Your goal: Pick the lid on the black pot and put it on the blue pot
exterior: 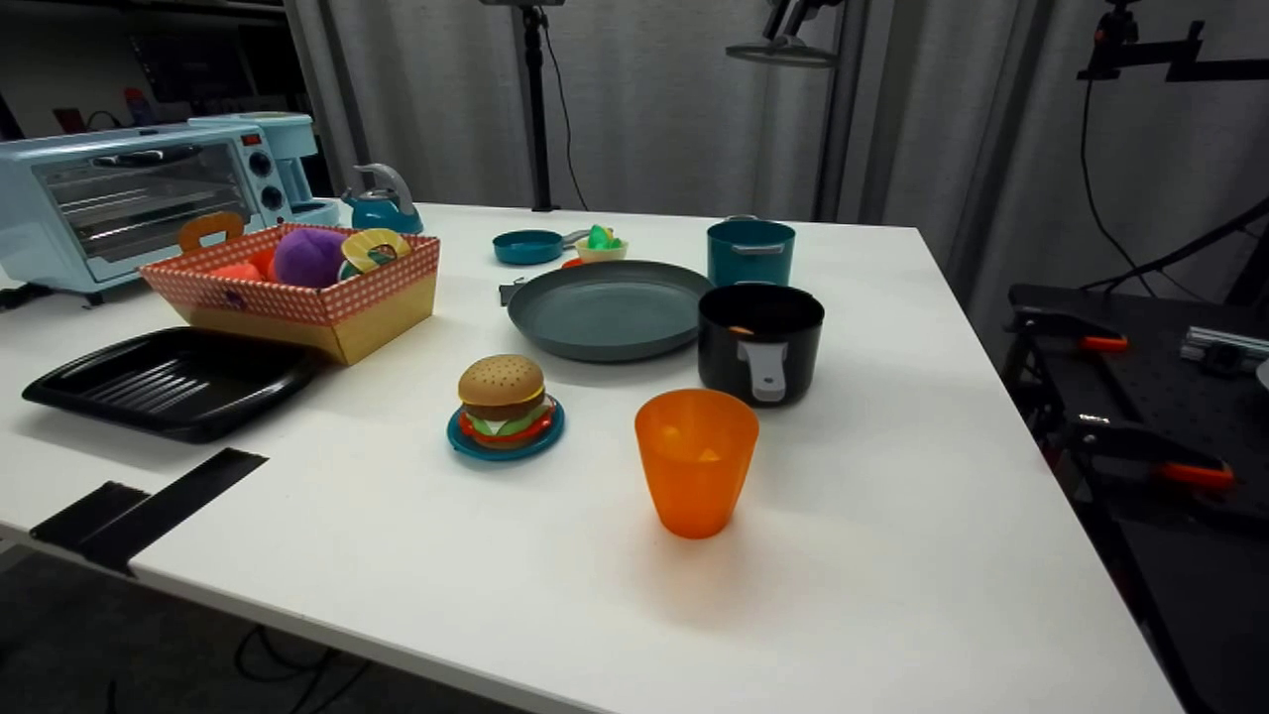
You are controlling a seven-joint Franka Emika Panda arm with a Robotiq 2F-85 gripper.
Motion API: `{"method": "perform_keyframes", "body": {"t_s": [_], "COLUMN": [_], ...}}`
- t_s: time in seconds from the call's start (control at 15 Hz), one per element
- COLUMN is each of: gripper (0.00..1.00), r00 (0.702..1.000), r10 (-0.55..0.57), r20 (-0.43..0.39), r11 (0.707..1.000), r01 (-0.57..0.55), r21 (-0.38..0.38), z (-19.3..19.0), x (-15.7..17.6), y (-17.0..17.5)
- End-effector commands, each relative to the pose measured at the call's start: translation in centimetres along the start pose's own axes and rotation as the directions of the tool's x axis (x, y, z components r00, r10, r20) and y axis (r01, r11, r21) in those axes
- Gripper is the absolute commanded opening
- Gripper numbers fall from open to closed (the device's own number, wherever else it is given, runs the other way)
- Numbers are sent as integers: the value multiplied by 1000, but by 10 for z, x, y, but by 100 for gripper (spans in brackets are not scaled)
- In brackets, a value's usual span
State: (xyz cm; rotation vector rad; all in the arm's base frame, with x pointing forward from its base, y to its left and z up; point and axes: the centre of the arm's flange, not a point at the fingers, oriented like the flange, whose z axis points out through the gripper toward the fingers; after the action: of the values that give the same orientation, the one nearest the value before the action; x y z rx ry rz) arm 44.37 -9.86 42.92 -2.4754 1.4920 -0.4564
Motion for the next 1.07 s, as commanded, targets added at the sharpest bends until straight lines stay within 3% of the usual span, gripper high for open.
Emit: {"method": "perform_keyframes", "body": {"t_s": [0.0, 0.53, 1.0], "gripper": [4, 4, 4], "r00": [997, 985, 985], "r10": [2, 17, 18], "r20": [74, 170, 170], "r11": [1000, 998, 995], "r01": [0, -7, -1], "r21": [-23, -63, -101], "z": [13, 75, 108], "x": [37, 63, 76], "y": [-5, 10, 22]}}
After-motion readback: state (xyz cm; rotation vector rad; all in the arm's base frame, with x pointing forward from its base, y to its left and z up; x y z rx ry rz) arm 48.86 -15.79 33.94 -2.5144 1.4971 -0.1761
